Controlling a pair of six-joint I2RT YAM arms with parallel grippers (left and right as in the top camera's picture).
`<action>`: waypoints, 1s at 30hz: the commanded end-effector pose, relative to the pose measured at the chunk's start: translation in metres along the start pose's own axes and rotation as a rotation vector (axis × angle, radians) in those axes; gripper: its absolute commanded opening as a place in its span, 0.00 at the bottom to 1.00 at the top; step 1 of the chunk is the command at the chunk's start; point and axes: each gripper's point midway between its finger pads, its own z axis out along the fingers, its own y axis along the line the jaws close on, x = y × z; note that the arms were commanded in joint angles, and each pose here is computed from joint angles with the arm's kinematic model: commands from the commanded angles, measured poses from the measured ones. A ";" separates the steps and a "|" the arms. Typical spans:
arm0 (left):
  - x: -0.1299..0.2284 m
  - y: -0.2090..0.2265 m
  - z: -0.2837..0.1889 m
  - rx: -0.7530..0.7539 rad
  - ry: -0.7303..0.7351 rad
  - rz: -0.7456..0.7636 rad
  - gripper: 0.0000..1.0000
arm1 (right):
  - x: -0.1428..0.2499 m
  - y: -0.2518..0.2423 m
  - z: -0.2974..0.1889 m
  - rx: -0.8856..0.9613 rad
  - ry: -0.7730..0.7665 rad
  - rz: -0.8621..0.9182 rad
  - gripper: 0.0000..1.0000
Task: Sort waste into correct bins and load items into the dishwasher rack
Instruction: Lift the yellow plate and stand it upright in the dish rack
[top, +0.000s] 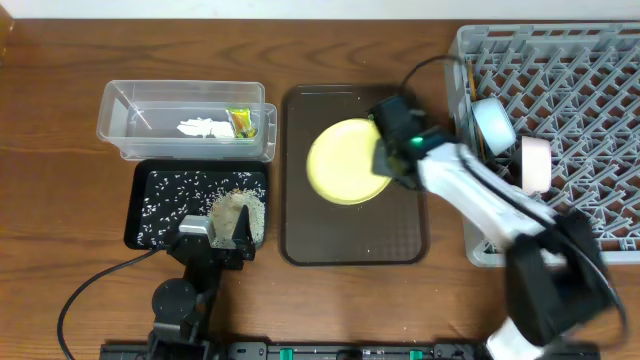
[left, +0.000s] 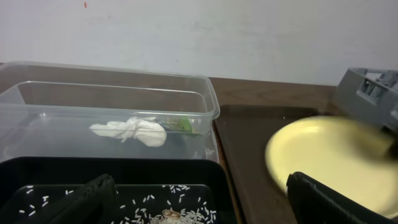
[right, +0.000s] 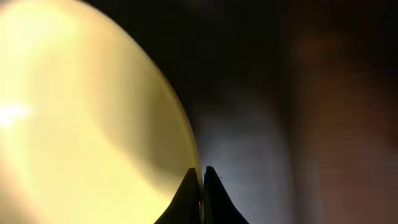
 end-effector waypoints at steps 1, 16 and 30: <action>0.015 0.004 0.002 -0.013 0.034 0.005 0.90 | -0.066 -0.054 -0.082 0.142 -0.305 -0.041 0.01; 0.015 0.004 0.002 -0.013 0.034 0.005 0.90 | -0.123 -0.251 -0.251 0.960 -0.628 0.022 0.01; 0.015 0.004 0.002 -0.013 0.034 0.005 0.90 | -0.129 -0.326 -0.172 1.182 -0.299 -0.068 0.01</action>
